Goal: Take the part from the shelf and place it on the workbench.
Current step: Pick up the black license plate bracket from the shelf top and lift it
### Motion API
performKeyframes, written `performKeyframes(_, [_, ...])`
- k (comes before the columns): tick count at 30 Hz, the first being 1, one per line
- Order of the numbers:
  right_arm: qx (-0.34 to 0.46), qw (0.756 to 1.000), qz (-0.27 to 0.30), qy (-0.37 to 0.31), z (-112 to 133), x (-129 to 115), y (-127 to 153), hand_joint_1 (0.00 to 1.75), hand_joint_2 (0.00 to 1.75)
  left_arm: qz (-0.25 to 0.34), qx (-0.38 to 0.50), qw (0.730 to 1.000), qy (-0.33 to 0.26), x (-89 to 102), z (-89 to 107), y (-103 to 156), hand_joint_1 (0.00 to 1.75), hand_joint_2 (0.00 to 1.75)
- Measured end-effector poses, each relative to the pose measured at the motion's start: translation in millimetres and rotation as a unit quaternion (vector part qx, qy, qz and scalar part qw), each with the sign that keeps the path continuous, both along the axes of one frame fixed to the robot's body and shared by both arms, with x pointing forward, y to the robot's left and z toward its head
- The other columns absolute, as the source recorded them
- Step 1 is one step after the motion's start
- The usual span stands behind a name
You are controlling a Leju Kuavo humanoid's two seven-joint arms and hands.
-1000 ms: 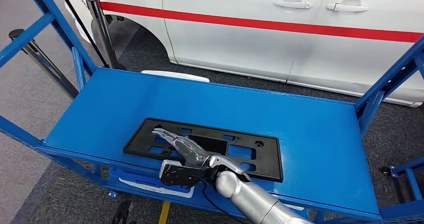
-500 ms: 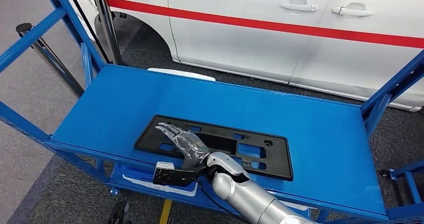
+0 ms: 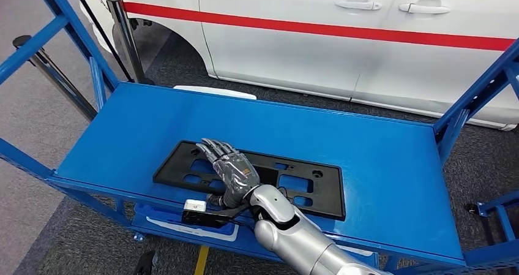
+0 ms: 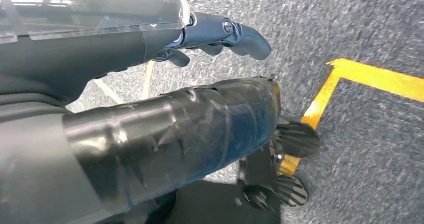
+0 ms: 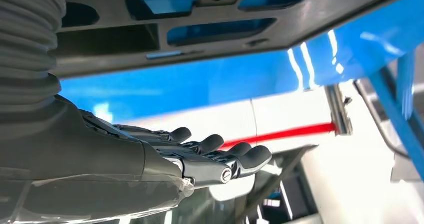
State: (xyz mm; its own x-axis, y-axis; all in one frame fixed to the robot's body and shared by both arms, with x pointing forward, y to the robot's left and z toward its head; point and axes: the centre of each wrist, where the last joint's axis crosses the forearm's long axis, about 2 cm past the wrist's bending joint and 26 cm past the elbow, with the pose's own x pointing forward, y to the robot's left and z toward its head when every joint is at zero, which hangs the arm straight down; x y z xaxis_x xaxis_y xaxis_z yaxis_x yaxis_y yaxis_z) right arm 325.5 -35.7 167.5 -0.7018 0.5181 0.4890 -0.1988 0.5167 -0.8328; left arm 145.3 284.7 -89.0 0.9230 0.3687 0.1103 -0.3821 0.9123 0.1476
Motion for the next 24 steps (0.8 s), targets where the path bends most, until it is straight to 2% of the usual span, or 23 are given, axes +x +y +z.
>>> performKeyframes(24, [-0.102, 0.992, -0.065, -0.033, -4.1, 8.7, 0.7, 0.0, 1.75, 0.015, -0.001, 1.0, -0.002, -8.5, -2.6, 0.5, 0.0, 0.0])
